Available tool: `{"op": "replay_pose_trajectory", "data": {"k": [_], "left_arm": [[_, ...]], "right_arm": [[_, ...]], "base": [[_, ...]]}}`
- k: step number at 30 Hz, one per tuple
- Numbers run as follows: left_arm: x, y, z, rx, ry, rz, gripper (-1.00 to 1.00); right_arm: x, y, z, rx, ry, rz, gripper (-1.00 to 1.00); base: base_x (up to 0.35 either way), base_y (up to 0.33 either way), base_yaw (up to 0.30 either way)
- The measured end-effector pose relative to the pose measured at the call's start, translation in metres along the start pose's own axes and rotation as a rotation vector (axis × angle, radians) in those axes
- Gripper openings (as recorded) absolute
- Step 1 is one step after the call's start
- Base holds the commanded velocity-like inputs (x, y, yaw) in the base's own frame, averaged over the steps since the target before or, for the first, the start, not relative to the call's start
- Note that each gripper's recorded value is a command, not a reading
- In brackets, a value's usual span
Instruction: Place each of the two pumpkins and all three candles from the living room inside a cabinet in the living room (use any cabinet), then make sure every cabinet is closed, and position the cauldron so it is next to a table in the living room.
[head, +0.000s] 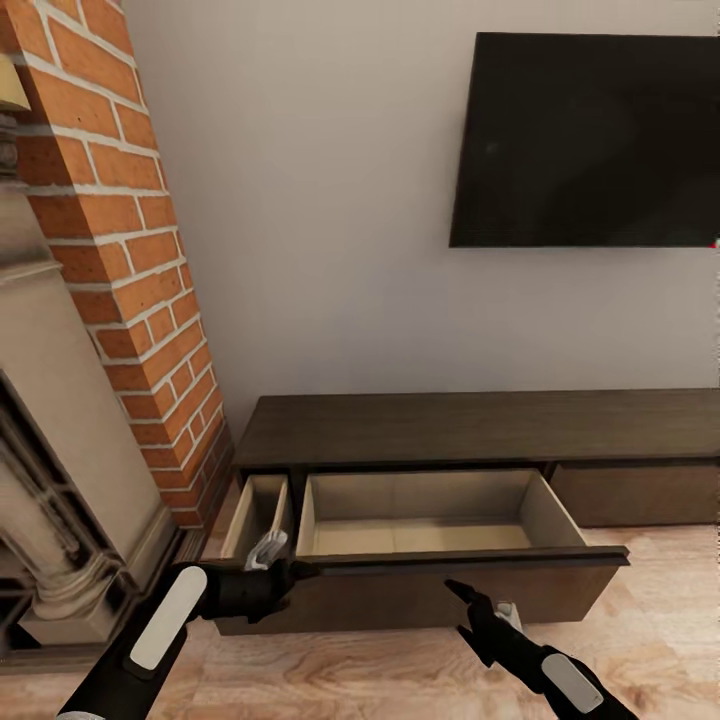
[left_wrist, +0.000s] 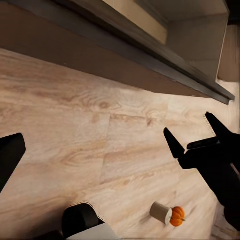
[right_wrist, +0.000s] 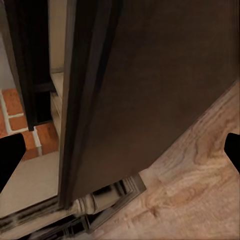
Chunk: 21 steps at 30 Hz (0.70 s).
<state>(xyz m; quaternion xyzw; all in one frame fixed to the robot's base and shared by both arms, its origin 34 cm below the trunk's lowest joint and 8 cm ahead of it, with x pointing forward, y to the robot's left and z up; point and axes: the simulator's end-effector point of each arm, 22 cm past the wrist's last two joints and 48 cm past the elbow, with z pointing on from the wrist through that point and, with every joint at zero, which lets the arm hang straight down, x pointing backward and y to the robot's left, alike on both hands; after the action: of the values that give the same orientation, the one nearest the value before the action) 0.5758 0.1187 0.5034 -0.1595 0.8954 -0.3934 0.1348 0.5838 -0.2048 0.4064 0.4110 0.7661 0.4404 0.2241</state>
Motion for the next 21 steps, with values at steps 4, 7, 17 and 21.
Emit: {"op": "replay_pose_trajectory", "data": {"k": [4,7,17,21], "left_arm": [[0.000,-0.004,0.000,0.019,0.000,-0.012,1.00],[0.000,-0.008,-0.001,0.035,0.000,-0.020,1.00],[-0.001,-0.009,-0.001,0.038,-0.002,-0.020,1.00],[-0.001,-0.009,-0.001,0.038,-0.002,-0.020,1.00]], "right_arm": [[-0.005,0.002,0.000,-0.010,-0.022,-0.007,1.00],[-0.008,0.005,0.000,-0.022,-0.037,-0.015,1.00],[-0.010,0.011,-0.001,-0.051,-0.048,-0.021,1.00],[-0.010,0.012,-0.001,-0.052,-0.048,-0.020,1.00]], "base": [[-0.263,0.000,0.000],[-0.241,0.000,0.000],[-0.052,0.000,0.000],[-0.001,0.000,0.000]]}}
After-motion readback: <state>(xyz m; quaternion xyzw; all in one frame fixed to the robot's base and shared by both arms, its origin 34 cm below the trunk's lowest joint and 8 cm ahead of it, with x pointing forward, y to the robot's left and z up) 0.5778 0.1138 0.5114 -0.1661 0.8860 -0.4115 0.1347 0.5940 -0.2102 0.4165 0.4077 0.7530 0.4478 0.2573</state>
